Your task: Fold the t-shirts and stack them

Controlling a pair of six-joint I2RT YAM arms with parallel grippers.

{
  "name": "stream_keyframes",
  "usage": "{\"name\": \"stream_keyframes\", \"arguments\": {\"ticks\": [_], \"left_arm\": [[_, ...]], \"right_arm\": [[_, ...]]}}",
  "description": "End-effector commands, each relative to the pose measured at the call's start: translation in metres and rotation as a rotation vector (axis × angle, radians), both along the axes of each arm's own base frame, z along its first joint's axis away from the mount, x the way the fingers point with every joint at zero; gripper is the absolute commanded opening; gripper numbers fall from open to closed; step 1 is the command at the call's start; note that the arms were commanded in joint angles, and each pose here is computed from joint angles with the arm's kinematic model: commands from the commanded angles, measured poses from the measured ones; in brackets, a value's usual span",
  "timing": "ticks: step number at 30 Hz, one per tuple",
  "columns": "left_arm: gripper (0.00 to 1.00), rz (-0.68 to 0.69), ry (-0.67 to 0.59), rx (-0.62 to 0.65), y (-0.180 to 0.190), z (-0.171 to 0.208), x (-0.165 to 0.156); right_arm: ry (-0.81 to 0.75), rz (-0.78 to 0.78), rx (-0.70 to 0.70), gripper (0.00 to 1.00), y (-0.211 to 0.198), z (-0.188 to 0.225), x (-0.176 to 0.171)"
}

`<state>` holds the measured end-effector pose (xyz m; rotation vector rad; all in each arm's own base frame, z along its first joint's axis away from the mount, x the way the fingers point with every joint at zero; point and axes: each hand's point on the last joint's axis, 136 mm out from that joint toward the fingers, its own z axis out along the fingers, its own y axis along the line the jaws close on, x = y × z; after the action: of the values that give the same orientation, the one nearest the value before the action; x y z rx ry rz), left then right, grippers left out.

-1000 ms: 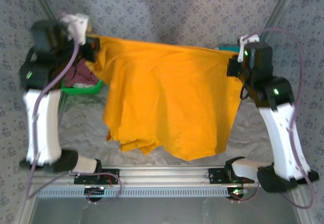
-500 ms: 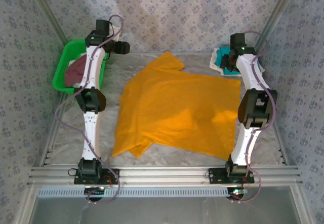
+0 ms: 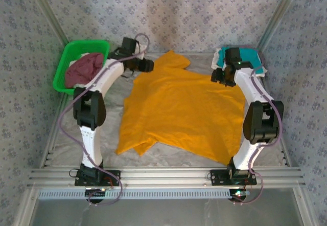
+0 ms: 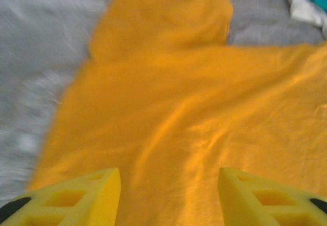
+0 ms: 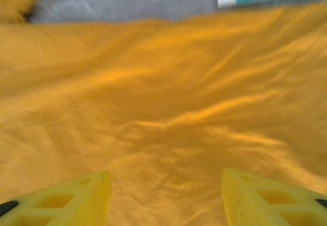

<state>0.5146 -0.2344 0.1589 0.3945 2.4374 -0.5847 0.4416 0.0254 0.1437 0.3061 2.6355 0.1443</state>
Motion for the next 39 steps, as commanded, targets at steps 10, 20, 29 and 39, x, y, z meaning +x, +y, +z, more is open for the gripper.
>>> {"name": "stream_keyframes", "arguments": {"ticks": [10,20,29,39], "left_arm": [[0.53,0.224,0.137,-0.133,0.046,-0.101,0.032],[0.52,0.387,0.209,-0.097,0.094,-0.139,-0.011],[0.46,0.598,0.139,0.085,0.158,-0.114,-0.053],[0.46,0.619,0.069,0.155,0.168,-0.077,-0.05]], "right_arm": [[0.166,-0.132,-0.016,0.36,-0.028,-0.088,-0.001],[0.226,-0.016,-0.012,0.39,0.022,-0.122,0.019],[0.218,0.131,0.057,0.4,0.088,-0.131,0.039],[0.115,0.248,0.089,0.45,0.116,-0.088,0.056]]}}
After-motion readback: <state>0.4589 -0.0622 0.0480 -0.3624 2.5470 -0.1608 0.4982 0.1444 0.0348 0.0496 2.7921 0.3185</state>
